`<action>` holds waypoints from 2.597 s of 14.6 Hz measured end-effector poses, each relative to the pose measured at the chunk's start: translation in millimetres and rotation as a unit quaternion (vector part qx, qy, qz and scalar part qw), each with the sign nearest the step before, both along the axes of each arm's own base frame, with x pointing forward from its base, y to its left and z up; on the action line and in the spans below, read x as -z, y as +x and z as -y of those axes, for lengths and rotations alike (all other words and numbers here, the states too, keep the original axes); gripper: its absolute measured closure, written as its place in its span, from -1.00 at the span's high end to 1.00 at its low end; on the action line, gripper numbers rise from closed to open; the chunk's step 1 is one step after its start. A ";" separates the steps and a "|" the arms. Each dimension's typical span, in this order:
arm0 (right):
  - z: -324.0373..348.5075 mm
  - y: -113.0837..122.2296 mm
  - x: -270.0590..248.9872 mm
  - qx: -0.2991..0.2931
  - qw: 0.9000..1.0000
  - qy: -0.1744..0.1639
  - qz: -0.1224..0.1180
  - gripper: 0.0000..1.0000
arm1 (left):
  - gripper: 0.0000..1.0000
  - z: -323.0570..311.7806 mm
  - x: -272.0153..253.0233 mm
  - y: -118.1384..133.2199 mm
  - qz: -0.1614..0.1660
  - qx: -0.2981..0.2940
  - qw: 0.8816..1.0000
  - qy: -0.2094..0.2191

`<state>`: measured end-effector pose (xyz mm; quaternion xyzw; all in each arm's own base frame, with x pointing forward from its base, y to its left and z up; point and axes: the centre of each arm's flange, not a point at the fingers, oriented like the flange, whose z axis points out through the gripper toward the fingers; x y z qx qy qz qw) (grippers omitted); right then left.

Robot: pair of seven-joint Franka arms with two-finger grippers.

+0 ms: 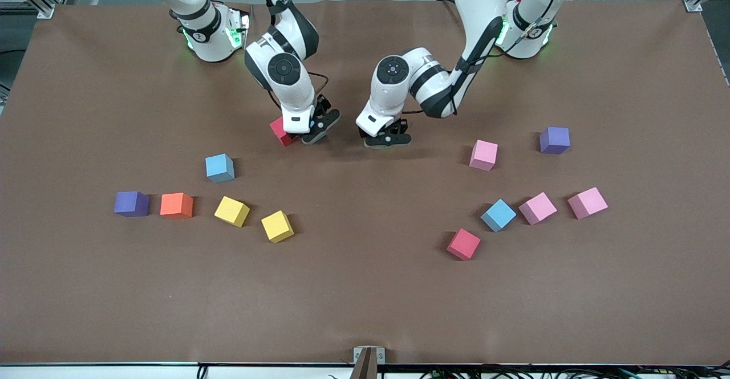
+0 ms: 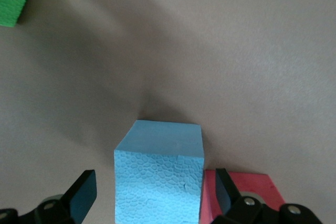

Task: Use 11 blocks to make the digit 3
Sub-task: 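Place the green block with the left gripper while the right gripper carries blue, then grasp the pink block with the left gripper while the right gripper holds blue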

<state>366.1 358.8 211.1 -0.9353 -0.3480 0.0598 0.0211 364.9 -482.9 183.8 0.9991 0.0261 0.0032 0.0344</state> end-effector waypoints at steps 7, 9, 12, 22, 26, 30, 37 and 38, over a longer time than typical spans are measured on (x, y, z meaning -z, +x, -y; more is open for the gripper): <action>-3.9 -4.1 8.2 0.004 1.000 0.001 0.002 0.72 | 0.22 12.0 0.1 -9.5 0.009 0.024 1.000 0.002; -3.5 -4.6 11.7 0.004 1.000 0.000 0.001 0.49 | 0.22 14.7 0.3 -10.4 0.009 0.026 1.000 0.001; -3.5 -3.6 11.5 0.006 1.000 0.001 0.002 0.16 | 0.32 17.5 1.8 -10.8 0.008 0.027 1.000 0.000; -23.5 43.6 -54.3 0.278 0.960 -0.013 0.011 0.07 | 1.00 26.5 -51.9 12.6 0.027 0.018 0.999 -0.002; 31.7 96.5 -79.5 0.357 0.934 -0.012 0.014 0.07 | 1.00 -20.5 -117.1 72.7 0.045 -0.024 0.999 0.009; 61.6 115.8 -101.5 0.439 0.898 -0.021 0.008 0.07 | 0.99 -140.2 -129.1 158.3 0.028 -0.021 0.998 0.048; 49.3 120.6 -127.2 0.502 0.864 -0.040 -0.004 0.07 | 0.99 -304.0 -88.0 199.3 -0.012 0.074 0.995 0.066; 49.7 121.6 -128.8 0.516 0.855 -0.043 -0.005 0.07 | 0.99 -307.2 -79.1 192.6 -0.018 0.081 0.994 0.066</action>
